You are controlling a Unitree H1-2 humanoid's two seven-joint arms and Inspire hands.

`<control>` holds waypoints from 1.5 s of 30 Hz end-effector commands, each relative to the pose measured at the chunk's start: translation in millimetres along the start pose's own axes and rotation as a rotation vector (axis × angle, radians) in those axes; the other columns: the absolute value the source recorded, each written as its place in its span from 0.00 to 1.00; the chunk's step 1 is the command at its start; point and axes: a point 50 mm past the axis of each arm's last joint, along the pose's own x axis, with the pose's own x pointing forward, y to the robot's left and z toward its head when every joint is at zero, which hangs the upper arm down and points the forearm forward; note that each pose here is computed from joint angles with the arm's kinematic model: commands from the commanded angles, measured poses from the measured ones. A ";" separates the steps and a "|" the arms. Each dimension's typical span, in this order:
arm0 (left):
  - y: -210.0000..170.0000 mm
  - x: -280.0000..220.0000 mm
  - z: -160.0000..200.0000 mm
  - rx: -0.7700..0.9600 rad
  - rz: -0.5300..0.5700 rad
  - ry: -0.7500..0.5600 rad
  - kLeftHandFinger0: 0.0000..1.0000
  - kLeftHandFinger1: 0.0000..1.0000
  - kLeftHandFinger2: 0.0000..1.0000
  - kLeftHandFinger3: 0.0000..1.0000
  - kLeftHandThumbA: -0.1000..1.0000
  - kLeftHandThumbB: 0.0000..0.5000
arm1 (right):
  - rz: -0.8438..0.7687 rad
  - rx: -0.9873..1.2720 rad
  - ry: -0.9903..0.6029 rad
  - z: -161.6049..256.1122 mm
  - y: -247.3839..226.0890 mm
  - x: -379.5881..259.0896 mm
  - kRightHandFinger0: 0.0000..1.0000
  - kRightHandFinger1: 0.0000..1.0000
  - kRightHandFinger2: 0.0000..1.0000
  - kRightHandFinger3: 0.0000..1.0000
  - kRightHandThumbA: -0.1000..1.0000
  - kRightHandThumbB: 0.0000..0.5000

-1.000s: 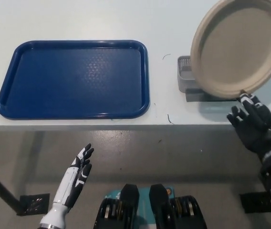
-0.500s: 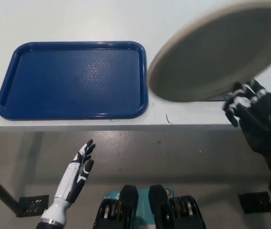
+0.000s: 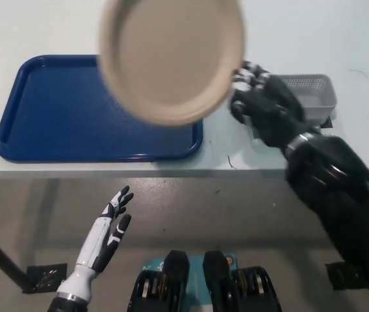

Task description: Use the right hand to pick up a plate from a leveled surface and place it into a tray on the left side

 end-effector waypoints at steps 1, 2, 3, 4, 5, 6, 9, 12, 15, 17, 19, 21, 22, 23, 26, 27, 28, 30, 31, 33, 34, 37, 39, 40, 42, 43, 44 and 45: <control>2.3 10.6 11.3 0.024 -0.036 -0.078 1.00 1.00 0.94 1.00 0.99 1.00 | 0.047 0.010 0.016 23.2 33.4 33.5 0.00 0.27 0.67 0.98 0.00 0.21; 1.2 10.2 11.4 0.024 -0.037 -0.078 1.00 1.00 0.94 1.00 0.99 1.00 | 0.048 -0.015 0.015 24.1 35.8 38.2 0.00 0.26 0.66 1.00 0.00 0.21; -0.5 10.3 11.3 0.025 -0.041 -0.078 1.00 1.00 0.94 1.00 0.99 1.00 | 0.034 -0.012 0.025 27.2 41.1 45.6 0.00 0.24 0.65 1.00 0.00 0.23; -2.2 11.4 11.5 0.027 -0.045 -0.078 1.00 1.00 0.94 1.00 0.99 1.00 | 0.032 0.008 0.042 31.6 47.1 54.3 0.00 0.21 0.67 1.00 0.00 0.20; -3.4 12.6 11.7 0.024 -0.050 -0.079 1.00 1.00 0.94 1.00 0.98 1.00 | 0.036 -0.005 0.050 36.0 53.8 63.6 0.00 0.20 0.67 1.00 0.00 0.20; -4.8 13.6 11.9 0.021 -0.055 -0.079 1.00 1.00 0.94 1.00 0.98 1.00 | 0.037 -0.018 0.049 38.8 57.3 68.7 0.00 0.19 0.68 0.93 0.00 0.21; -8.6 17.1 13.4 0.013 -0.075 -0.084 1.00 1.00 0.94 1.00 0.96 1.00 | 0.033 -0.109 0.056 46.3 72.2 88.1 0.00 0.19 0.75 0.93 0.00 0.17; -9.0 19.5 14.4 0.027 -0.090 -0.089 1.00 1.00 0.94 1.00 0.94 1.00 | 0.005 -0.156 0.092 48.4 83.9 105.2 0.00 0.12 0.68 0.67 0.00 0.14; -12.6 21.1 15.4 0.034 -0.103 -0.093 1.00 1.00 0.95 1.00 0.92 1.00 | -0.018 -0.165 0.129 46.5 85.9 118.1 0.00 0.17 0.74 0.65 0.00 0.13; -13.4 21.8 16.3 0.039 -0.114 -0.097 1.00 1.00 0.94 1.00 0.94 1.00 | -0.059 -0.181 0.117 45.4 88.3 123.5 0.00 0.19 0.73 0.53 0.00 0.16; -13.8 22.1 17.2 0.043 -0.122 -0.100 1.00 1.00 0.94 1.00 0.94 1.00 | -0.079 -0.188 0.108 44.7 86.1 125.4 0.00 0.19 0.68 0.33 0.16 0.13; -12.6 22.7 17.8 0.045 -0.122 -0.099 1.00 1.00 0.94 1.00 0.93 1.00 | -0.041 -0.146 0.095 43.7 80.2 124.4 0.12 0.39 0.81 0.57 0.44 0.19; -11.8 23.3 18.2 0.046 -0.124 -0.100 1.00 1.00 0.93 1.00 0.93 1.00 | -0.010 -0.147 0.080 42.4 75.6 119.8 0.34 0.62 1.00 0.98 0.57 0.25; -11.4 23.2 17.8 0.045 -0.124 -0.103 1.00 1.00 0.92 1.00 0.93 1.00 | 0.047 -0.146 0.073 41.3 70.4 114.9 0.58 0.82 1.00 1.00 0.67 0.31; -11.0 24.0 17.0 0.042 -0.139 -0.096 1.00 0.99 0.90 1.00 0.90 1.00 | 0.115 -0.161 0.047 39.2 53.5 102.2 0.92 1.00 1.00 1.00 0.70 0.38; -11.2 23.8 16.9 0.044 -0.145 -0.095 1.00 0.98 0.89 1.00 0.88 1.00 | 0.137 -0.173 0.027 39.4 48.2 96.7 0.94 1.00 1.00 1.00 0.70 0.33; -12.1 24.3 16.5 0.047 -0.148 -0.093 0.98 0.97 0.88 1.00 0.87 1.00 | 0.157 -0.189 0.004 41.4 42.1 89.6 0.96 1.00 1.00 1.00 0.69 0.30; -12.6 23.4 15.7 0.048 -0.152 -0.080 0.96 0.96 0.86 1.00 0.86 1.00 | 0.178 -0.218 -0.035 46.7 33.0 74.7 0.91 1.00 1.00 1.00 0.68 0.30; -13.0 22.4 15.3 0.045 -0.154 -0.070 0.94 0.95 0.85 1.00 0.85 1.00 | 0.197 -0.235 -0.073 52.5 26.0 61.9 0.83 0.98 1.00 1.00 0.68 0.30; -13.2 21.3 14.1 0.032 -0.155 -0.069 0.91 0.92 0.82 0.96 0.83 1.00 | 0.232 -0.262 -0.136 62.7 14.9 39.3 0.81 0.98 1.00 1.00 0.69 0.38; -13.7 20.4 13.6 0.031 -0.158 -0.070 0.90 0.91 0.80 0.94 0.83 1.00 | 0.237 -0.256 -0.169 66.8 9.6 26.9 0.81 0.96 1.00 1.00 0.68 0.44; -14.2 16.4 11.9 0.048 -0.166 -0.078 0.88 0.89 0.79 0.95 0.89 1.00 | 0.255 -0.306 -0.315 78.4 -10.9 -29.4 0.91 1.00 1.00 1.00 0.85 0.36; -13.4 16.5 10.7 0.036 -0.160 -0.069 0.90 0.89 0.79 0.95 0.90 1.00 | 0.242 -0.367 -0.428 84.0 -24.6 -71.3 0.99 1.00 1.00 1.00 0.98 0.37; -12.7 14.9 9.8 0.034 -0.161 -0.064 0.90 0.89 0.80 0.95 0.91 1.00 | 0.228 -0.398 -0.503 85.0 -31.6 -98.1 1.00 1.00 1.00 1.00 1.00 0.38; -12.7 11.3 7.4 0.036 -0.160 -0.060 0.90 0.89 0.80 0.96 0.92 1.00 | 0.241 -0.450 -0.611 85.6 -38.8 -126.7 1.00 1.00 1.00 1.00 1.00 0.37; -13.4 9.7 5.8 0.036 -0.158 -0.055 0.90 0.89 0.80 0.96 0.92 1.00 | 0.250 -0.455 -0.652 86.4 -44.0 -146.0 1.00 1.00 1.00 1.00 1.00 0.46; -13.0 8.1 4.1 0.034 -0.155 -0.049 0.90 0.89 0.81 0.96 0.91 1.00 | 0.252 -0.465 -0.705 87.4 -47.5 -168.2 1.00 1.00 1.00 1.00 1.00 0.48; -12.8 6.8 3.1 0.032 -0.154 -0.045 0.90 0.89 0.81 0.96 0.91 1.00 | 0.256 -0.468 -0.759 89.1 -51.0 -193.7 1.00 1.00 1.00 1.00 1.00 0.58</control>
